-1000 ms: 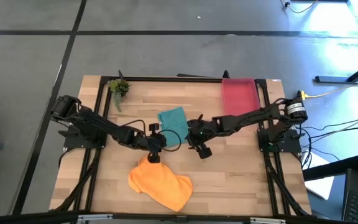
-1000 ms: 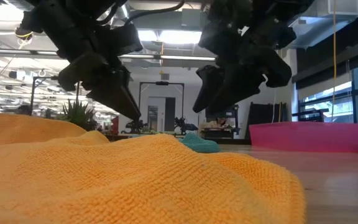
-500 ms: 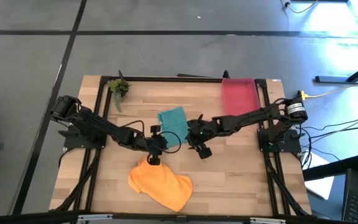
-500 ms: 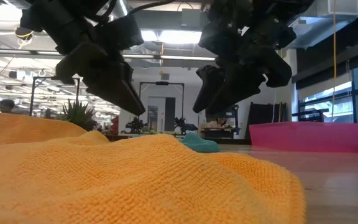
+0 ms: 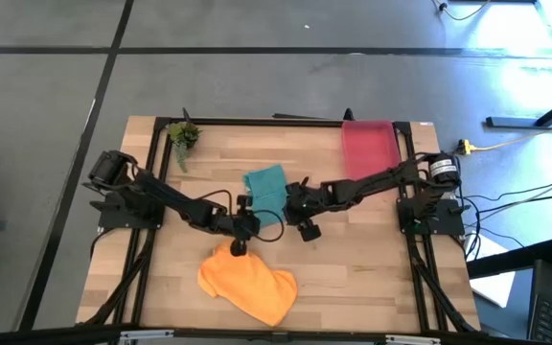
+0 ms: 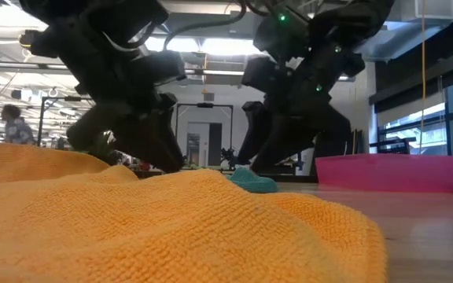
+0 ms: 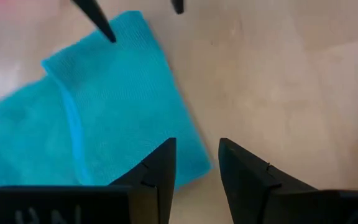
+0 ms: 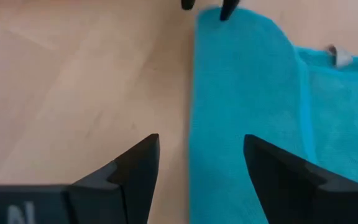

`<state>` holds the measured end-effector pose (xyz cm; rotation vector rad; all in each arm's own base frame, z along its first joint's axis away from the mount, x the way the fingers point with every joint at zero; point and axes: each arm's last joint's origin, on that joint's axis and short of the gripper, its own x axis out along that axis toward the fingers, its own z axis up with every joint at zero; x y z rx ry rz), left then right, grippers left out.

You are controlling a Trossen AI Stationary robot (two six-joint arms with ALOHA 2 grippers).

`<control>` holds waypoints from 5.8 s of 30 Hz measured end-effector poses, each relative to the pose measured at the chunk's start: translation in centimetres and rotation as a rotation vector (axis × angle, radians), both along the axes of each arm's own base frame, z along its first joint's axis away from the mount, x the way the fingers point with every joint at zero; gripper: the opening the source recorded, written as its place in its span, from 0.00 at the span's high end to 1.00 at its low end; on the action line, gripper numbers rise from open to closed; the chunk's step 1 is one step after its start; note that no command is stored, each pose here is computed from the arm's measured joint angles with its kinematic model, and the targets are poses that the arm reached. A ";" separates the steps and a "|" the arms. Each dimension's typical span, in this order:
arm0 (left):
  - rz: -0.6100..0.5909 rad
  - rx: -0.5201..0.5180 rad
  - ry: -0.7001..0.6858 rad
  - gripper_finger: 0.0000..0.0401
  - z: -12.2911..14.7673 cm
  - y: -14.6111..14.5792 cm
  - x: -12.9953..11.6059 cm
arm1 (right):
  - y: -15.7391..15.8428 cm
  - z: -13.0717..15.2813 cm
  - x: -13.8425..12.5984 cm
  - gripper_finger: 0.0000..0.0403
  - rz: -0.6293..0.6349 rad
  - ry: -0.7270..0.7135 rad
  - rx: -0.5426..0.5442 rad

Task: Roll microfiber towels into tight, uniform cylinder then place into a basket
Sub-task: Roll the blue microfiber cloth on the table

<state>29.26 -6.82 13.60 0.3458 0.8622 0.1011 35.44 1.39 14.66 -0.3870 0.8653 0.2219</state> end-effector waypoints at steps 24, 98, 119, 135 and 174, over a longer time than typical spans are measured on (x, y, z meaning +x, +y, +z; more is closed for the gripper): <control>0.099 -0.040 -0.025 0.72 -0.1 0.5 0.1 | -2.4 -3.6 1.2 0.56 -0.019 0.013 -0.017; 0.326 -0.453 -0.045 1.00 3.5 3.4 -1.5 | -3.9 1.8 3.5 0.98 -0.209 0.227 0.435; 0.297 -0.741 0.046 1.00 2.9 6.7 -0.9 | -7.8 2.1 2.9 0.98 -0.286 0.273 0.738; 0.243 -0.783 -0.023 1.00 2.4 8.2 0.2 | -7.8 1.9 2.7 0.98 -0.301 0.289 0.739; -0.050 -1.140 -0.135 1.00 1.8 11.1 2.3 | -10.8 1.8 1.2 0.98 -0.436 0.398 0.967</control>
